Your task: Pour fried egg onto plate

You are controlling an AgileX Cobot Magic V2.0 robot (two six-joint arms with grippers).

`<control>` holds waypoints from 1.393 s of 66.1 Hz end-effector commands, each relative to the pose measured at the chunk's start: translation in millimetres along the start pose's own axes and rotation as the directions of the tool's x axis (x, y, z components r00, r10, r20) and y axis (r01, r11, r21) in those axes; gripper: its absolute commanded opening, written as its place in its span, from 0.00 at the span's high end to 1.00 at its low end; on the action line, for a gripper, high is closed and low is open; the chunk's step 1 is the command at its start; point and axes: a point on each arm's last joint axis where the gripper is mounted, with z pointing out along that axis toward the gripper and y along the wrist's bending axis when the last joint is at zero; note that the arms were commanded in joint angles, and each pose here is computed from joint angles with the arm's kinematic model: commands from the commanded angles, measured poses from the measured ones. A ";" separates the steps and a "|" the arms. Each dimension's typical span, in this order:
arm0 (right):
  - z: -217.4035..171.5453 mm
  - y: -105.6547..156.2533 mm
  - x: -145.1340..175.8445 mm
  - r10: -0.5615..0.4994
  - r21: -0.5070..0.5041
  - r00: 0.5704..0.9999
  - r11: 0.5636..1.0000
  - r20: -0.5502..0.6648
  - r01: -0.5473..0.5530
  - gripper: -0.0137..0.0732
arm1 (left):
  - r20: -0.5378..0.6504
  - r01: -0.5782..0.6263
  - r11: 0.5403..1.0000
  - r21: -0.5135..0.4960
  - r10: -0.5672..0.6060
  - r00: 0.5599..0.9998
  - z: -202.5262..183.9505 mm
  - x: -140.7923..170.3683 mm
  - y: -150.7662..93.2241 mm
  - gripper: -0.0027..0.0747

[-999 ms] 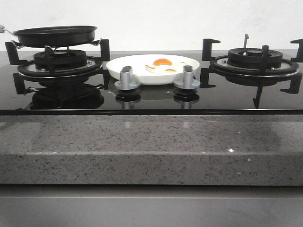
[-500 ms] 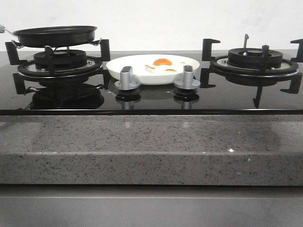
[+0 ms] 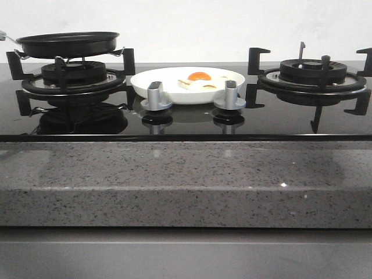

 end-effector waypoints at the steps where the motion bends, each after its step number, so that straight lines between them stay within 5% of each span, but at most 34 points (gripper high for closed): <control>1: -5.3 2.1 -11.0 -0.012 -0.005 0.996 1.000 0.086 0.013 0.92 | 0.115 -0.030 0.999 -0.030 0.033 0.993 -7.5 -10.2 2.1 0.99; 18: -5.3 2.1 -11.0 -0.012 -0.005 0.996 1.000 0.086 0.013 0.92 | 0.341 0.014 0.994 -0.108 0.024 0.940 7.4 44.3 8.0 0.99; 30: -5.3 2.1 -11.0 -0.012 -0.005 0.996 1.000 0.086 0.013 0.92 | 0.571 0.107 0.991 -0.081 -0.042 0.820 24.6 87.2 7.9 0.99; 47: -5.3 2.1 -11.0 -0.012 -0.005 0.996 1.000 0.086 0.013 0.92 | 0.721 0.129 0.989 -0.079 -0.033 0.692 36.7 113.3 9.7 0.99; 92: -5.4 2.1 -10.7 -0.012 -0.005 0.996 1.000 0.085 0.013 0.92 | 0.709 0.101 0.990 -0.097 -0.003 0.705 37.8 113.9 9.0 0.99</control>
